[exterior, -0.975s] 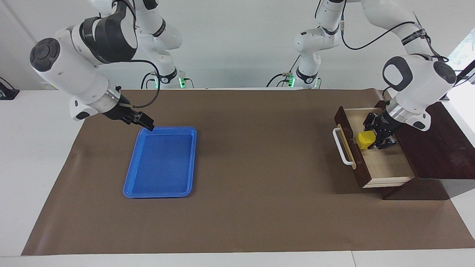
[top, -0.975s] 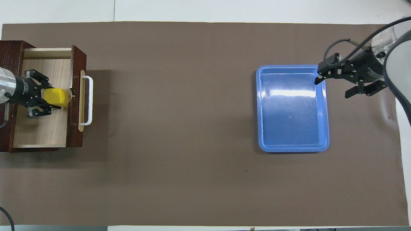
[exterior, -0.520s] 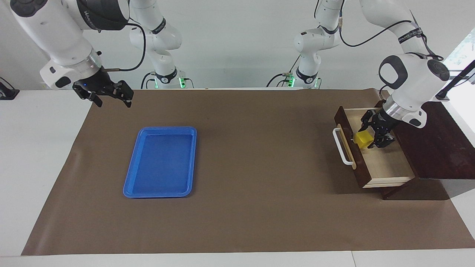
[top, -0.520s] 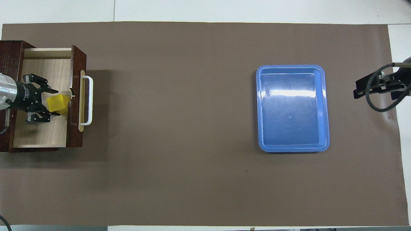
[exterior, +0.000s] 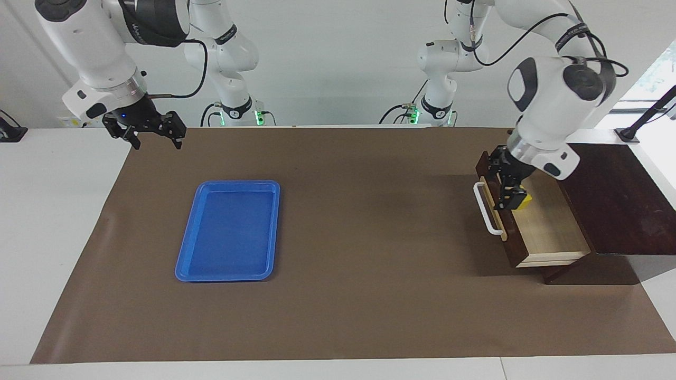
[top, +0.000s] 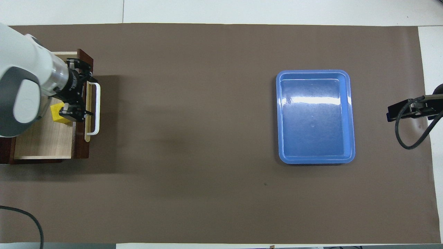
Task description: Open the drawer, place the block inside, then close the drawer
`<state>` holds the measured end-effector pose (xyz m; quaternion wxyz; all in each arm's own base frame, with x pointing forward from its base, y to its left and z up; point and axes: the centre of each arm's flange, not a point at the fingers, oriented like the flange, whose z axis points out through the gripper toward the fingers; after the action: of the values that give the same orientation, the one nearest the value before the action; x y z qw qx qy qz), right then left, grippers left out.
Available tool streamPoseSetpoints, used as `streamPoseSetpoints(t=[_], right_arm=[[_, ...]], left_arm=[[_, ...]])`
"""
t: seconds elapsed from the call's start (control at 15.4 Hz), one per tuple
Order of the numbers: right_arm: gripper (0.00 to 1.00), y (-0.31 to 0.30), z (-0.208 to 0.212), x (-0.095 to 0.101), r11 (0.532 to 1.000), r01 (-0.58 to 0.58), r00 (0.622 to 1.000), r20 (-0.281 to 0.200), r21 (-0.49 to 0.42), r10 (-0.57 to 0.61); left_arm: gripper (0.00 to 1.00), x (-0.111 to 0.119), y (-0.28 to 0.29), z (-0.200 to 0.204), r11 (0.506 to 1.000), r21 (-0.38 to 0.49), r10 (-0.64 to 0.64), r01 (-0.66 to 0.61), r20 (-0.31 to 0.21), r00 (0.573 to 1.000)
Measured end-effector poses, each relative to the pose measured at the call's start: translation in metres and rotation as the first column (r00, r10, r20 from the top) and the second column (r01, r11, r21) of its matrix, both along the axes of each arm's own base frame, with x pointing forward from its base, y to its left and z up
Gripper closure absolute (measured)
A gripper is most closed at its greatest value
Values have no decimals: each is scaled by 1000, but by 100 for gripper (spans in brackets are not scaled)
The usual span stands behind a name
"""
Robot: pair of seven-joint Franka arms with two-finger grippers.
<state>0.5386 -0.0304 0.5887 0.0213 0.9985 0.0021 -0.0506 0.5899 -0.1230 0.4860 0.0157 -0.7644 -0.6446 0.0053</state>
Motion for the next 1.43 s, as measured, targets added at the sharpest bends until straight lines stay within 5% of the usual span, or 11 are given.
streamPoseSetpoints(t=[0.26, 0.71, 1.1, 1.43], right_arm=[[0, -5, 11, -4, 1000, 23, 999, -24, 16, -22], [0, -8, 14, -2, 999, 30, 999, -32, 21, -30], [0, -10, 6, 1, 999, 34, 998, -46, 23, -33], [0, -15, -2, 4, 999, 43, 997, -66, 24, -42]], left_arm=[[0, -4, 18, -38, 999, 49, 6, -6, 3, 1000], [0, 6, 87, -36, 984, 176, 11, -18, 41, 999], [0, 10, 186, -31, 983, 181, 16, -29, 73, 997], [0, 12, 178, -28, 984, 178, -31, 17, 74, 997]])
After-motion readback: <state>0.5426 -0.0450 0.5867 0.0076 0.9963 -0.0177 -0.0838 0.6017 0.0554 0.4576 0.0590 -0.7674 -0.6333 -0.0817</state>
